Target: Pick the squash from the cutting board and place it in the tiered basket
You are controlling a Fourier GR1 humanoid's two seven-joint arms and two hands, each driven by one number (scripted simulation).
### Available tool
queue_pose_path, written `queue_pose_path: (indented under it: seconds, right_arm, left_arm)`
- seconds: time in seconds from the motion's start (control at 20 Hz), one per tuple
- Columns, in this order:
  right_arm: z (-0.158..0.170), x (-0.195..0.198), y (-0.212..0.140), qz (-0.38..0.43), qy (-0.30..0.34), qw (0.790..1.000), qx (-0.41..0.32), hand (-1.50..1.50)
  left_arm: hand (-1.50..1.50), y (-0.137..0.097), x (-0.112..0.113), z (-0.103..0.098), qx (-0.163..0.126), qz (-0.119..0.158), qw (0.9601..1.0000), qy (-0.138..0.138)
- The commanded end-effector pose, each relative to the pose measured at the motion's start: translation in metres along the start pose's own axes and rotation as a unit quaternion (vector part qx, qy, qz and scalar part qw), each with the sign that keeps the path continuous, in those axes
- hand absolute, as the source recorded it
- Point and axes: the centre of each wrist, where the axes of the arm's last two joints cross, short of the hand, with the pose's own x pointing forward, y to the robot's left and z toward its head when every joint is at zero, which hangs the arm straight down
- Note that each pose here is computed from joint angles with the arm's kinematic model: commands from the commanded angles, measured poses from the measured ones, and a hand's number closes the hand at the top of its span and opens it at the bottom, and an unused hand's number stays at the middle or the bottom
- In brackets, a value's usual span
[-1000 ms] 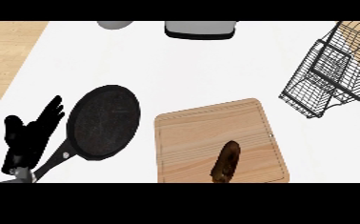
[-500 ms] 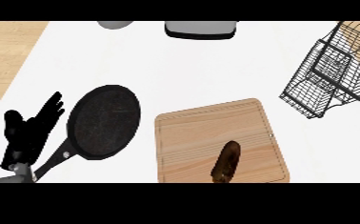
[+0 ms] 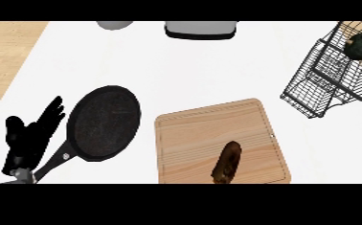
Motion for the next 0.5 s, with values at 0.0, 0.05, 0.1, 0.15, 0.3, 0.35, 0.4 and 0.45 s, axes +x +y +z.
queue_pose_path:
  seconds: [0.0,0.05,0.1,0.15,0.3,0.35,0.4,0.45]
  right_arm:
    - [-0.001,-0.003,0.001,-0.058,0.005,0.998,-0.019,-1.5]
    - [-0.007,-0.01,-0.006,-0.059,0.004,0.998,-0.024,-1.5]
    - [0.004,0.004,-0.013,-0.073,-0.009,0.997,-0.04,-1.5]
    - [-0.011,-0.018,-0.014,-0.092,-0.008,0.993,-0.068,-1.5]
    - [0.004,-0.001,-0.055,-0.173,-0.005,0.977,-0.121,-1.5]
    - [0.002,-0.005,-0.05,-0.203,0.008,0.97,-0.136,-1.5]
    - [-0.005,-0.016,-0.059,-0.213,0.029,0.967,-0.139,-1.5]
    - [-0.009,-0.021,-0.047,-0.222,0.038,0.965,-0.132,-1.5]
  left_arm:
    - [0.0,0.021,-0.004,-0.009,0.008,-0.001,1.0,-0.006]
    - [0.0,0.007,-0.015,0.003,-0.003,-0.007,1.0,0.001]
    - [0.0,0.015,-0.003,-0.002,0.006,0.002,1.0,0.004]
    - [0.0,-0.009,0.004,-0.009,0.006,0.005,1.0,-0.003]
    - [0.0,0.005,-0.008,-0.006,0.0,-0.002,1.0,0.007]
    - [0.0,0.01,-0.007,-0.002,0.011,0.003,0.9998,0.017]
    - [0.0,0.005,-0.002,-0.007,0.009,-0.001,0.9999,0.012]
    - [0.0,0.019,-0.017,0.006,0.013,0.008,0.9999,0.008]
